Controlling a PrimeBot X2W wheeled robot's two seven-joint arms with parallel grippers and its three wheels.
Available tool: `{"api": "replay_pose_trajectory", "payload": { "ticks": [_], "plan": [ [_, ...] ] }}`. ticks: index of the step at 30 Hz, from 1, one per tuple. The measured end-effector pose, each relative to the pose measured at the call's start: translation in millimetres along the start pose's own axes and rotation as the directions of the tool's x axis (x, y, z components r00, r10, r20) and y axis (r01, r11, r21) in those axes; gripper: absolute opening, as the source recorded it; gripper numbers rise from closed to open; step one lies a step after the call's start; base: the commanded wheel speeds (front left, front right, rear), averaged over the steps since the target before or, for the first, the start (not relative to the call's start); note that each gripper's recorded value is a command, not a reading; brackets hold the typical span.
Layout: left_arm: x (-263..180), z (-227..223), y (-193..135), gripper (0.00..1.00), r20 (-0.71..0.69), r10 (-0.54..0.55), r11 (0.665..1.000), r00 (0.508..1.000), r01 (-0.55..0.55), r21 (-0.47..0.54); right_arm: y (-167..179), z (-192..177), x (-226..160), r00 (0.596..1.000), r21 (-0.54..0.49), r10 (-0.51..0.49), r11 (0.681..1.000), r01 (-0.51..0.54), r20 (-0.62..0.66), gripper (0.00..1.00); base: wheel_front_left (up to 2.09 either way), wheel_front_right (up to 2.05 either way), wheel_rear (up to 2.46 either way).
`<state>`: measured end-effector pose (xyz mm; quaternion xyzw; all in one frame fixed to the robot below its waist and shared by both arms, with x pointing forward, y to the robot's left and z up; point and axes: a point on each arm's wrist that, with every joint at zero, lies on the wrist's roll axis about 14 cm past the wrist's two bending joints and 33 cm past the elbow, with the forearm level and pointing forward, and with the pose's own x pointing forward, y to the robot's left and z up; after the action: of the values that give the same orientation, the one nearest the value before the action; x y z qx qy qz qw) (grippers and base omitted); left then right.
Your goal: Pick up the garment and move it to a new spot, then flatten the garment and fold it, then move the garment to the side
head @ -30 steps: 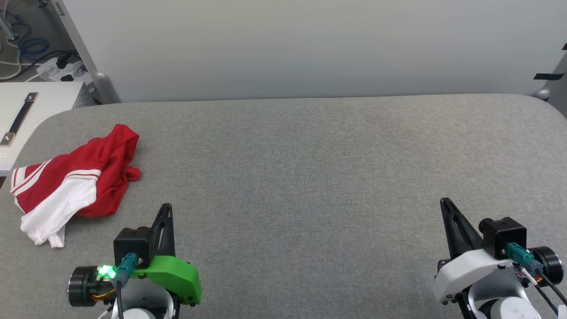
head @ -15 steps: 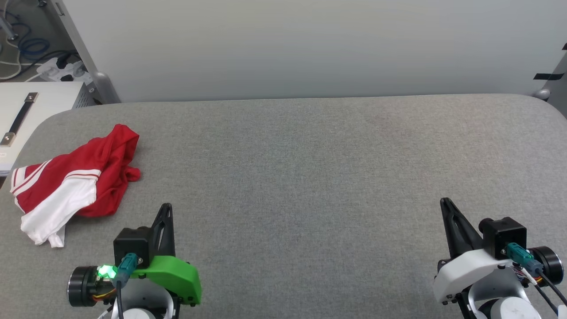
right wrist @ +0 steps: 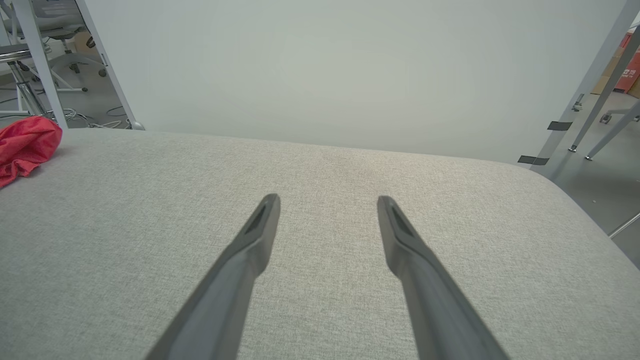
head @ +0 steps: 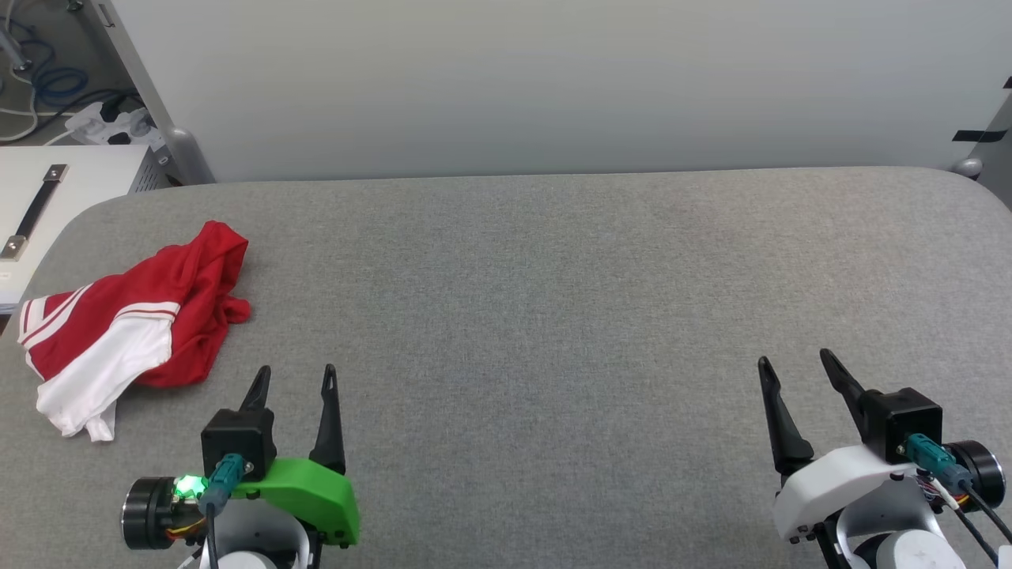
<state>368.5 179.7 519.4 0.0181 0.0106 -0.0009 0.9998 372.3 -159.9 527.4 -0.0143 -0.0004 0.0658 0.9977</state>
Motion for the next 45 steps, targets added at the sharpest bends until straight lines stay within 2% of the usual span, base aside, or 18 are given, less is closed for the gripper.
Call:
{"api": "replay_pose_trajectory", "payload": {
  "ticks": [45],
  "plan": [
    [0,6,-5,1.0,0.072,-0.026,0.995,0.997,0.033,-0.096,-8,19,-1,0.993,0.043,-0.026,0.999,0.021,0.116,1.0,0.0,0.0,0.0]
  ]
}}
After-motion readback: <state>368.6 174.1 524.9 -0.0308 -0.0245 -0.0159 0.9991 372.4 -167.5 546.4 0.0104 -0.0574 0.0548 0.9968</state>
